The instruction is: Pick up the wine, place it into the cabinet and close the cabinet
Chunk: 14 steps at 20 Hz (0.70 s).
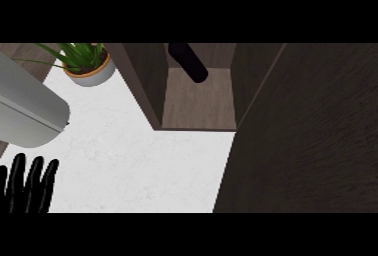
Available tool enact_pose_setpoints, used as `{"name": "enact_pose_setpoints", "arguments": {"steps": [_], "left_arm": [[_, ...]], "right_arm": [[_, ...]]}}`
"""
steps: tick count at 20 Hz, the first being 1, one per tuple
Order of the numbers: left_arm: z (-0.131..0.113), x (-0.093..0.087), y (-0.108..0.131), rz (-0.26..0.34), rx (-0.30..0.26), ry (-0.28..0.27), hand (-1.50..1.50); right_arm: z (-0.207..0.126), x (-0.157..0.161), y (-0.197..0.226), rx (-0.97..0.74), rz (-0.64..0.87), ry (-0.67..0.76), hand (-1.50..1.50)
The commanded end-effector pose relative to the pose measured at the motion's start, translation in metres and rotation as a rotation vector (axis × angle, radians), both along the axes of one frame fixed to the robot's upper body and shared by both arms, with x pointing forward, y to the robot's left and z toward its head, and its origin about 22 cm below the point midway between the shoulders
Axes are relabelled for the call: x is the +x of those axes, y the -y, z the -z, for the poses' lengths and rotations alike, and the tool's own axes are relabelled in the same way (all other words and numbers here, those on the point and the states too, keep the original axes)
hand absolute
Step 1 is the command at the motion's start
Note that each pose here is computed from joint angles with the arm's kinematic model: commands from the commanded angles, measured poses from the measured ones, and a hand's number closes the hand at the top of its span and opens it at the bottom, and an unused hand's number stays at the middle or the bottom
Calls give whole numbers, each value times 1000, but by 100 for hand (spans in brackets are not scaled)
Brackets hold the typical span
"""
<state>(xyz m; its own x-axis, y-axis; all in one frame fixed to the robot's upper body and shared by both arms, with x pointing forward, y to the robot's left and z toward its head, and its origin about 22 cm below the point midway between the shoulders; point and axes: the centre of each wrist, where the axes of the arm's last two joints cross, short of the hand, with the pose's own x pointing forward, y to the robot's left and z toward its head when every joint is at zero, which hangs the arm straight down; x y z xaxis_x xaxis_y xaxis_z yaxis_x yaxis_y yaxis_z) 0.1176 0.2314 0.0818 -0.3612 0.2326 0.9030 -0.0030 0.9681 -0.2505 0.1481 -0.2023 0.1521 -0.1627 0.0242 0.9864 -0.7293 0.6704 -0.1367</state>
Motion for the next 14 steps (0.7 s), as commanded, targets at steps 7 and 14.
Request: {"name": "enact_pose_setpoints", "arguments": {"steps": [7, 14], "left_arm": [[-11, -32, -52, -35, 25, 10, -150], [-16, -39, -90, 1, 29, 23, -150]], "right_arm": [[-34, -20, -61, 38, -40, 80, 150], [-40, -11, -112, -51, -22, 197, 150]]}}
